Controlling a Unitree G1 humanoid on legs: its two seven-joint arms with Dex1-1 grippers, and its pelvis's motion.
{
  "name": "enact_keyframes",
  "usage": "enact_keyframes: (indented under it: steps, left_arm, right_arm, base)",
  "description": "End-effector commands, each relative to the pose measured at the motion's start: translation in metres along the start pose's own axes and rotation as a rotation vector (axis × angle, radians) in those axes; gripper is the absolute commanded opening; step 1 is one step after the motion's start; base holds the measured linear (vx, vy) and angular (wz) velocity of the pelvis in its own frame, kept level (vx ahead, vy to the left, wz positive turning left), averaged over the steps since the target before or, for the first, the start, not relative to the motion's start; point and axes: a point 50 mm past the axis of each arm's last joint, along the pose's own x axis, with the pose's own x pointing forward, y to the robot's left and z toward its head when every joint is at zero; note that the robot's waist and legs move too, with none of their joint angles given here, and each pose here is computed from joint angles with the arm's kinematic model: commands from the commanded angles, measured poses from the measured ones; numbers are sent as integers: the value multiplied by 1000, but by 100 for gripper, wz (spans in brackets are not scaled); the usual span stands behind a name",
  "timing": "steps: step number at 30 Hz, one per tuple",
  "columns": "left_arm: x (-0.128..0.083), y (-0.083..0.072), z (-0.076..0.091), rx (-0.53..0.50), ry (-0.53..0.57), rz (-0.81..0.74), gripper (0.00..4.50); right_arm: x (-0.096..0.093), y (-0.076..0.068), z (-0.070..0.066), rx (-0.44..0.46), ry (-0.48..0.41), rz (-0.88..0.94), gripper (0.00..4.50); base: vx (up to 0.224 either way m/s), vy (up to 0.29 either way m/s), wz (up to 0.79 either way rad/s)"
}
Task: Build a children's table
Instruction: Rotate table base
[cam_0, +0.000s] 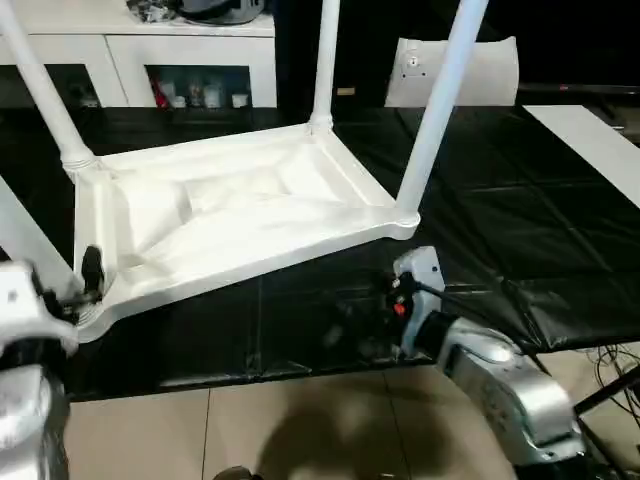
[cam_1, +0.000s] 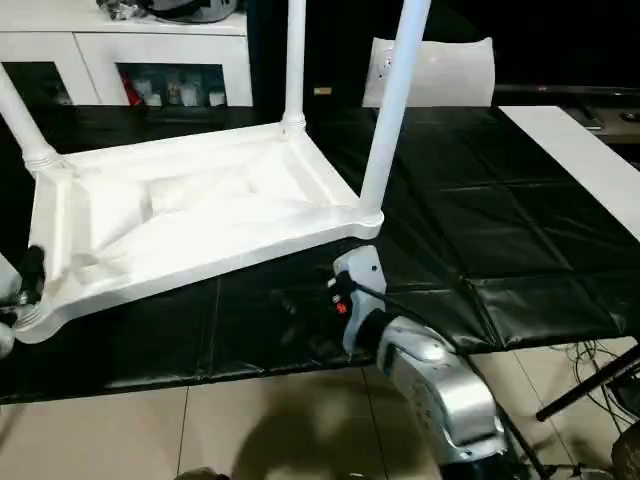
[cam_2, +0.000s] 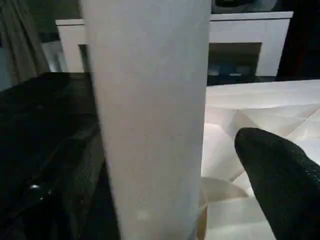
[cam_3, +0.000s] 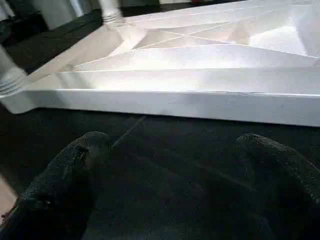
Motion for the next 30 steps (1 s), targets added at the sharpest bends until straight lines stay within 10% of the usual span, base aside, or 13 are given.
enact_keyframes:
  steps: [1,12,30]
  left_arm:
    - [7,-5,-2,-46,25,-82,447]
    - [-21,-67,12,-213,139,-933,447]
    - [-47,-167,45,-389,129,-1456,447]
  right_arm:
    - [1,-11,4,-7,-13,-83,450]
    - [27,-51,-4,27,49,-358,450]
    - [68,-57,4,-49,60,-283,450]
  base:
    - [0,0,0]
    - [0,0,0]
    - [0,0,0]
